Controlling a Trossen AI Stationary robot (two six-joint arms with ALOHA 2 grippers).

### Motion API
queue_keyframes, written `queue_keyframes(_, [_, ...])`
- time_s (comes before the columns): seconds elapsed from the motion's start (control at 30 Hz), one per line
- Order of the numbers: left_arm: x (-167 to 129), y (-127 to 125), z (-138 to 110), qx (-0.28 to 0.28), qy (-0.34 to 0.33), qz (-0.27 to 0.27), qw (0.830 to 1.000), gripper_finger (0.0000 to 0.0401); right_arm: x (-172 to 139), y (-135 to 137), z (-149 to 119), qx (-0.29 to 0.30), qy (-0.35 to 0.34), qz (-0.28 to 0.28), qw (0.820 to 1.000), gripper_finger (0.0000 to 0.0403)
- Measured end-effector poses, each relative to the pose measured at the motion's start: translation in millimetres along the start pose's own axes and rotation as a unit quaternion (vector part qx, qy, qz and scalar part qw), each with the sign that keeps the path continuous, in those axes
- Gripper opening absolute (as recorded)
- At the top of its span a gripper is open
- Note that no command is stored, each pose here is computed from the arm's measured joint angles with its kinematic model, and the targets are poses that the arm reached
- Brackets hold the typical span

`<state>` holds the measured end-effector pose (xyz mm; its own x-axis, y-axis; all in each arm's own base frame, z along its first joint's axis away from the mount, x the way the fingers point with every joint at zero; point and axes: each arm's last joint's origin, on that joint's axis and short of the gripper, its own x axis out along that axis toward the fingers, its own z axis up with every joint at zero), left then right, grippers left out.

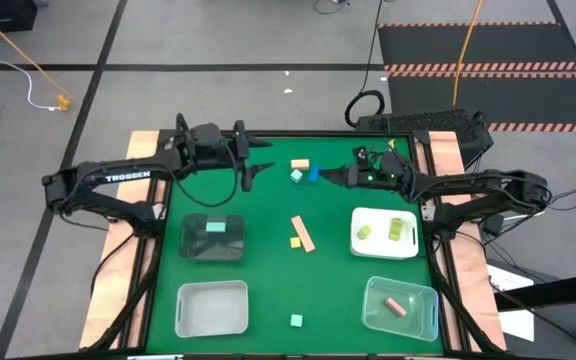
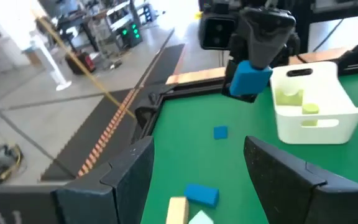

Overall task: Sort & place blocks by color
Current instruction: Put the right blue block into the gray bin

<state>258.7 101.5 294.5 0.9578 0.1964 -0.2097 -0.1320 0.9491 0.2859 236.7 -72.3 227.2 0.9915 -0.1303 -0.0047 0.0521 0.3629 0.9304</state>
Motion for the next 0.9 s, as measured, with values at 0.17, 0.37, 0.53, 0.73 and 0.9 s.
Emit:
queue_keyframes(0.17, [3.4,-6.6,9.5,0.027,-0.043,-0.003,0.999,0.0250,13.2,22.5,5.1,-0.031,0.004,0.021,0.999,0.0111])
queue_keyframes(0.37, [7.2,-11.4,20.3,0.045,-0.099,0.003,0.994,0.0250,22.8,39.8,12.8,-0.060,0.050,0.014,0.997,0.0111])
queue_keyframes(0.53, [19.3,-23.8,22.5,0.045,-0.114,-0.019,0.992,0.0250,25.3,49.8,14.7,-0.061,0.080,0.035,0.994,0.0111])
queue_keyframes(0.73, [36.3,-41.9,29.4,0.025,-0.117,-0.067,0.991,0.0250,26.2,52.5,11.5,-0.040,0.101,0.039,0.993,0.0111])
queue_keyframes(0.9, [51.0,-55.0,40.8,0.030,-0.129,-0.099,0.986,0.0250,27.2,55.7,0.8,-0.034,0.124,0.044,0.991,0.0111])
